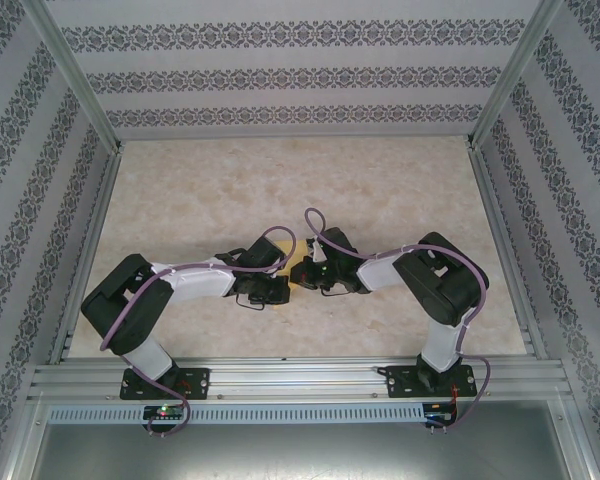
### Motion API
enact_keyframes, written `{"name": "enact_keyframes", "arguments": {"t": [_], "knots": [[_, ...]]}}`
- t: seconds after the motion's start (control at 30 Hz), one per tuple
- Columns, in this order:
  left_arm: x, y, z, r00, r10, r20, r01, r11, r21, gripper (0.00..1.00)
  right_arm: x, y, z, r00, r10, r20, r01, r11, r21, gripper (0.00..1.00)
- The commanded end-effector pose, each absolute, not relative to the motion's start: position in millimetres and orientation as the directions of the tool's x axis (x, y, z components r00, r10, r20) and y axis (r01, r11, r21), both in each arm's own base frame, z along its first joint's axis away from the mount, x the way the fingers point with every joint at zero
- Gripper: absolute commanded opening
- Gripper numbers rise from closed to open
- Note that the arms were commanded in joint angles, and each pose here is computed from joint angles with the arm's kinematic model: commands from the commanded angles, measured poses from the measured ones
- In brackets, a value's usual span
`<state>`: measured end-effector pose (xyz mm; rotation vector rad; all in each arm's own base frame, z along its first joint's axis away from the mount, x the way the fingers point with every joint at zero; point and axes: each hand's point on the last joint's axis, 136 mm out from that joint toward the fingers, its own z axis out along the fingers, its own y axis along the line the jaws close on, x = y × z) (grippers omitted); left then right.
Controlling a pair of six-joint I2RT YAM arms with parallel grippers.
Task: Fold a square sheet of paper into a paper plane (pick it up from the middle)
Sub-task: Third fold the triangle at the center of the table.
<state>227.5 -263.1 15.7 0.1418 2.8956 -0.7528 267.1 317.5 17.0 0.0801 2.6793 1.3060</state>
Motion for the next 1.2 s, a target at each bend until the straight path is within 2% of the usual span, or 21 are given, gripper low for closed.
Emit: {"name": "enact_keyframes", "arguments": {"t": [0.0,0.4,0.57,0.77,1.0,1.17], "knots": [[204,-238,-1,-0.991,0.078,-0.105,0.113,0.910,-0.398,0.11,264,293,-15,-0.983,0.158,-0.099,0.044,0.713,0.700,0.01],[176,-207,13,-0.993,-0.008,-0.116,0.041,0.910,-0.412,0.12,265,290,-14,-0.983,0.145,-0.109,0.034,0.737,0.676,0.00],[186,-208,47,-0.976,-0.046,-0.215,0.060,0.884,-0.463,0.16,267,293,-10,-0.983,0.149,-0.109,0.035,0.729,0.683,0.01],[217,-241,75,-0.956,-0.018,-0.293,0.145,0.839,-0.525,0.17,269,297,-7,-0.982,0.152,-0.108,0.035,0.720,0.693,0.01],[241,-265,43,-0.969,0.013,-0.246,0.139,0.854,-0.502,0.13,270,300,-5,-0.982,0.158,-0.102,0.041,0.711,0.702,0.01],[230,-244,5,-0.987,0.006,-0.160,0.070,0.916,-0.395,0.11,275,298,1,-0.980,0.162,-0.119,0.031,0.705,0.708,0.02]]}}
